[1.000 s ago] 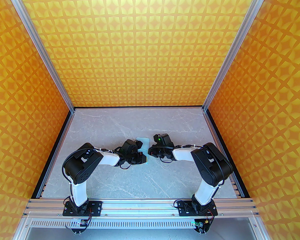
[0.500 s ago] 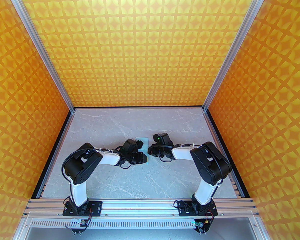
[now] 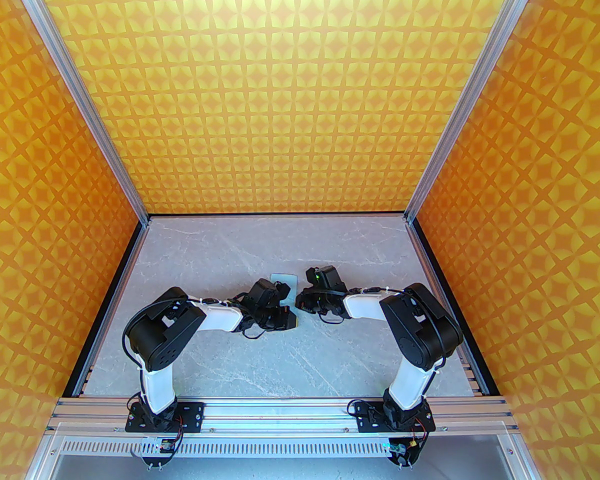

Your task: Fold a paper plane with a square sheet of paper (fold left side to right side)

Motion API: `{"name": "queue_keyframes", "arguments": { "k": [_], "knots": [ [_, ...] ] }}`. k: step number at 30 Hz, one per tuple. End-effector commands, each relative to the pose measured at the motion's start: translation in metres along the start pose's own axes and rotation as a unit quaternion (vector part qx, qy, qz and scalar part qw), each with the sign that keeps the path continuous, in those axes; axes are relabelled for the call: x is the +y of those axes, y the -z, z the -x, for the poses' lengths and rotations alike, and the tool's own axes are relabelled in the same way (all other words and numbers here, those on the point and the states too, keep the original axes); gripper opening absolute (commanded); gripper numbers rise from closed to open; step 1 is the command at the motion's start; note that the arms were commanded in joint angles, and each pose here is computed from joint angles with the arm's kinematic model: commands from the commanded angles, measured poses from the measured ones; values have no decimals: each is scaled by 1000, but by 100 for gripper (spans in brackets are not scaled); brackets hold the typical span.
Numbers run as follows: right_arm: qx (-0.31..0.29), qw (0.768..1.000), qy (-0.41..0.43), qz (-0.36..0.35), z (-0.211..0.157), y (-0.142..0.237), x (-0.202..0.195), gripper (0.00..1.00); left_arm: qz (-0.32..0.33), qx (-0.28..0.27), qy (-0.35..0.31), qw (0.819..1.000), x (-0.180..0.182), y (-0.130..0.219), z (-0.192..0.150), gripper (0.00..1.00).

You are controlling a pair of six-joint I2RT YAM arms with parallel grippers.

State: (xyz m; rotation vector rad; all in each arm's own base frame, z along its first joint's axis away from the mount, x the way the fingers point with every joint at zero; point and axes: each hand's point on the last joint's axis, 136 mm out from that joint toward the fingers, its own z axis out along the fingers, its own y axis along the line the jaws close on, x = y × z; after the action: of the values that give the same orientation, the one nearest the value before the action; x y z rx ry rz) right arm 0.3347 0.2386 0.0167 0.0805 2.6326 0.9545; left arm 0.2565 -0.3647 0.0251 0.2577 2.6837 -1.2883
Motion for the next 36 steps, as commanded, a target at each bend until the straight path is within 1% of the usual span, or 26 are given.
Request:
{"name": "queue_keyframes", "arguments": {
  "k": [1,4,6,9,16,19,22,24,26,30,36],
  "knots": [
    [12,999,-7,-29,-7,-5,-18,0,19,17,22,999,14,-8,-9,5],
    [11,999,-6,-30,-7,-5,-18,0,28,23,31,999,21,-10,-14,4],
    [10,999,-7,-30,-7,-4,-18,0,30,25,33,999,23,-10,-16,1],
    [11,999,-7,-30,-7,-5,-18,0,27,22,35,999,20,-8,-14,1],
    [12,999,-5,-29,-7,-5,-18,0,7,-16,7,1000,-15,21,13,8],
    [14,999,-6,-29,-8,-6,-19,0,1,-35,-1,999,-23,36,28,10],
    [14,999,-6,-28,-8,-6,-18,0,4,-51,-5,999,-23,48,44,12],
    [14,999,-6,-28,-8,-5,-17,0,7,-54,-8,999,-21,50,49,12],
    [15,999,-6,-28,-8,-6,-18,0,14,-63,-1,998,-12,55,62,12],
    [17,999,-7,-26,-9,-7,-18,0,20,-67,4,998,-3,49,76,12],
    [17,999,-8,-26,-9,-7,-17,0,28,-62,7,998,7,36,87,12]
  ]
}}
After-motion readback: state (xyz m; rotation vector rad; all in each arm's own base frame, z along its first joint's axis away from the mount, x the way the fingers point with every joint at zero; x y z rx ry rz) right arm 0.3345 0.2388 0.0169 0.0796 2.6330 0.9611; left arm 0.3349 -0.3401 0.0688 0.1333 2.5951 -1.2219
